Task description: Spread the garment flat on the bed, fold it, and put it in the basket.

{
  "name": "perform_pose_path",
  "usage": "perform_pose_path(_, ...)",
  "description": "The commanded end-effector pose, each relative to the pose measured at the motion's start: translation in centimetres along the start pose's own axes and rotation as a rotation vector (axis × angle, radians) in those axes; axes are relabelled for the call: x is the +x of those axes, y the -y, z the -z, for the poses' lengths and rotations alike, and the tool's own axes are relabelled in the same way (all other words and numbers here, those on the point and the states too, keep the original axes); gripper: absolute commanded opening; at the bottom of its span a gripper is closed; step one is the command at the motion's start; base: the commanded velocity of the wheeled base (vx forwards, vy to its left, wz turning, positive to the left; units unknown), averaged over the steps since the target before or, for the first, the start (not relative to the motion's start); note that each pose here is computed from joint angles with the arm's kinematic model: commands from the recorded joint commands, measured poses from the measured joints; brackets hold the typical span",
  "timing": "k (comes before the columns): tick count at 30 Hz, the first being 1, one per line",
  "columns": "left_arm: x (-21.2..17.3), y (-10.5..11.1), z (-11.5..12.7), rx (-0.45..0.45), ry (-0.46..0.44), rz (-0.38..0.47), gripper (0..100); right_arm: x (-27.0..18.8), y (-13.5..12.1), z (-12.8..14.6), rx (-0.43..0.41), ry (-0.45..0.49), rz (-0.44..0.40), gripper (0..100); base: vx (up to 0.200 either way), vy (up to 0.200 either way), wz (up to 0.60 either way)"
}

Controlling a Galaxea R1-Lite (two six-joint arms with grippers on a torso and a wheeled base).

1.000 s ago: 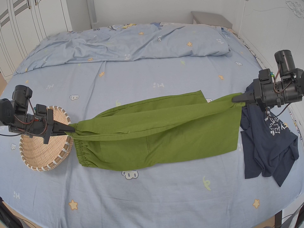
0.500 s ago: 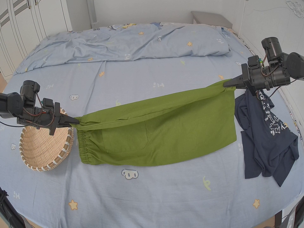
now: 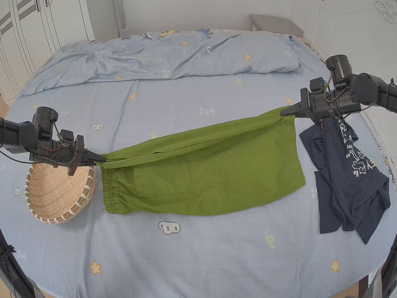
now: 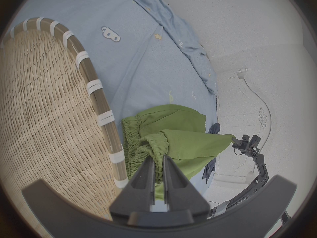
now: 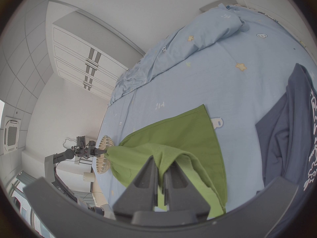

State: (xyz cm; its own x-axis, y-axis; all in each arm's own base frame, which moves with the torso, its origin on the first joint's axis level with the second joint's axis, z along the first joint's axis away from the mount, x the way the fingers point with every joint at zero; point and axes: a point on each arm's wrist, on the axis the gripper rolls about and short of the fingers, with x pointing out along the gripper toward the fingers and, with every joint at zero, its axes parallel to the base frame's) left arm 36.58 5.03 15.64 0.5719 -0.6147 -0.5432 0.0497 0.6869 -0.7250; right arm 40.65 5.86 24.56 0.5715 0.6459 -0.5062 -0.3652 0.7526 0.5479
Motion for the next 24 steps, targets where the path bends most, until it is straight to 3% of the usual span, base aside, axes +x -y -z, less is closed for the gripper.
perform_pose_path(1, 0.6, -0.3, -0.2, -0.001, -0.006, -0.003, 0, 1.4, 1.2, 0.0, 0.006, -0.009, 0.004, 0, 0.0, 0.0, 0.0)
perform_pose_path(12, 0.4, 0.3, -0.3, 0.017, 0.002, 0.005, 0, 2.9, 1.6, -0.9, -0.044, 0.065, -0.02, 0, 0.0, 0.0, 0.0)
perform_pose_path(24, 0.7, 0.2, -0.5, 0.019, 0.001, 0.006, 0, 5.4, 3.4, -0.5, -0.026, 0.038, -0.004, 0, 0.0, 0.0, 0.0)
